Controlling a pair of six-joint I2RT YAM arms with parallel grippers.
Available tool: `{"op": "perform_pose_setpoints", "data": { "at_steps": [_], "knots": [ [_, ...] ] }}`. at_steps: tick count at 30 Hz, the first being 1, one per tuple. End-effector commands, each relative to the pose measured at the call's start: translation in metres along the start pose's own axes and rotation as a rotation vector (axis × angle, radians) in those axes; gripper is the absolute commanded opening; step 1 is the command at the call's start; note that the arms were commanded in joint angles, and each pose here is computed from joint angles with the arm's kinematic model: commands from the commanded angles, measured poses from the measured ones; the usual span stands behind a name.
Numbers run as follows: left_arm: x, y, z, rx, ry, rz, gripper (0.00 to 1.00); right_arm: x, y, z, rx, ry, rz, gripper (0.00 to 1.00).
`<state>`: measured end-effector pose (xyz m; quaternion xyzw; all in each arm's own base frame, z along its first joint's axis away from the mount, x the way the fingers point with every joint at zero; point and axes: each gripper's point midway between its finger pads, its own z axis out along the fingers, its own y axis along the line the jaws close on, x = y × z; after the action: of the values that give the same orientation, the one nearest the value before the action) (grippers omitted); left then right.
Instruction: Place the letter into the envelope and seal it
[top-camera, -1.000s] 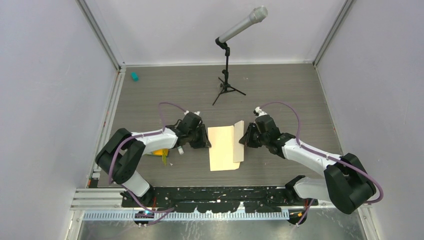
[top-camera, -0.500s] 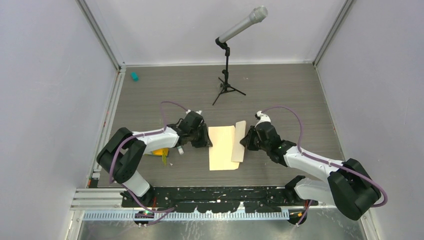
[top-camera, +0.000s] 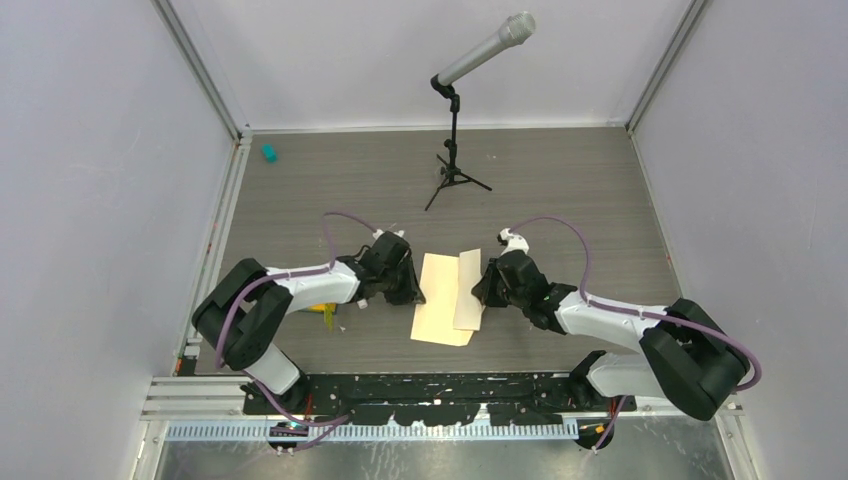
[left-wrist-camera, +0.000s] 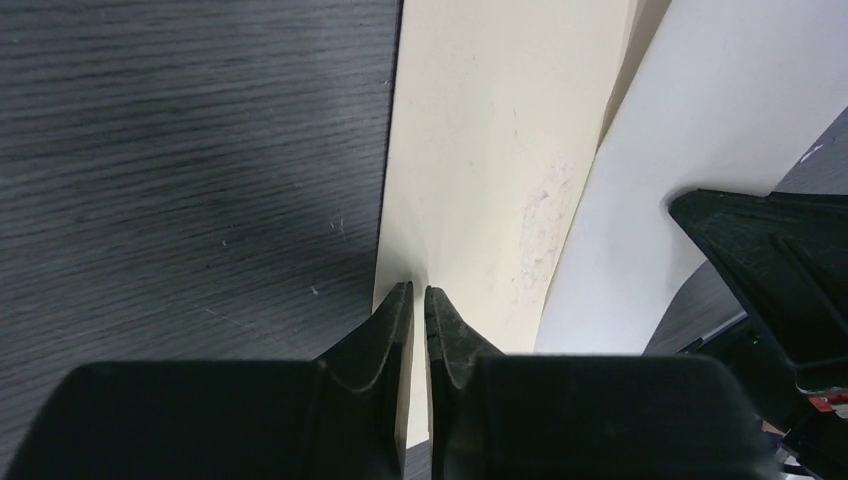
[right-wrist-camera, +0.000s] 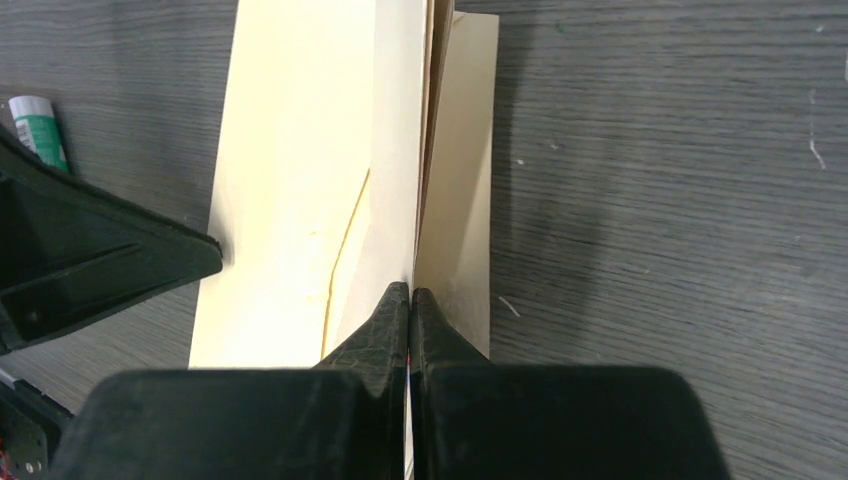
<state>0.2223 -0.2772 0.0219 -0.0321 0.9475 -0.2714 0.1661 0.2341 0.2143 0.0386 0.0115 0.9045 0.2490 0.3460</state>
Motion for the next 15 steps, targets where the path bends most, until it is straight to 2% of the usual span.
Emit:
{"op": "perform_pose_setpoints", "data": {
  "at_steps": [1, 7, 15],
  "knots": [
    [0.004, -0.003, -0.005, 0.001, -0.027, -0.027, 0.1, -0.013, 0.003, 0.004, 0.009, -0.06, 0.047, 0.01],
    [0.012, -0.007, -0.014, 0.012, -0.048, -0.045, 0.07, -0.014, -0.007, 0.001, 0.06, -0.08, 0.078, 0.01],
    [0.042, -0.007, -0.01, 0.019, -0.024, -0.089, 0.0, -0.007, 0.001, 0.002, 0.016, -0.057, 0.112, 0.01]
  ]
}}
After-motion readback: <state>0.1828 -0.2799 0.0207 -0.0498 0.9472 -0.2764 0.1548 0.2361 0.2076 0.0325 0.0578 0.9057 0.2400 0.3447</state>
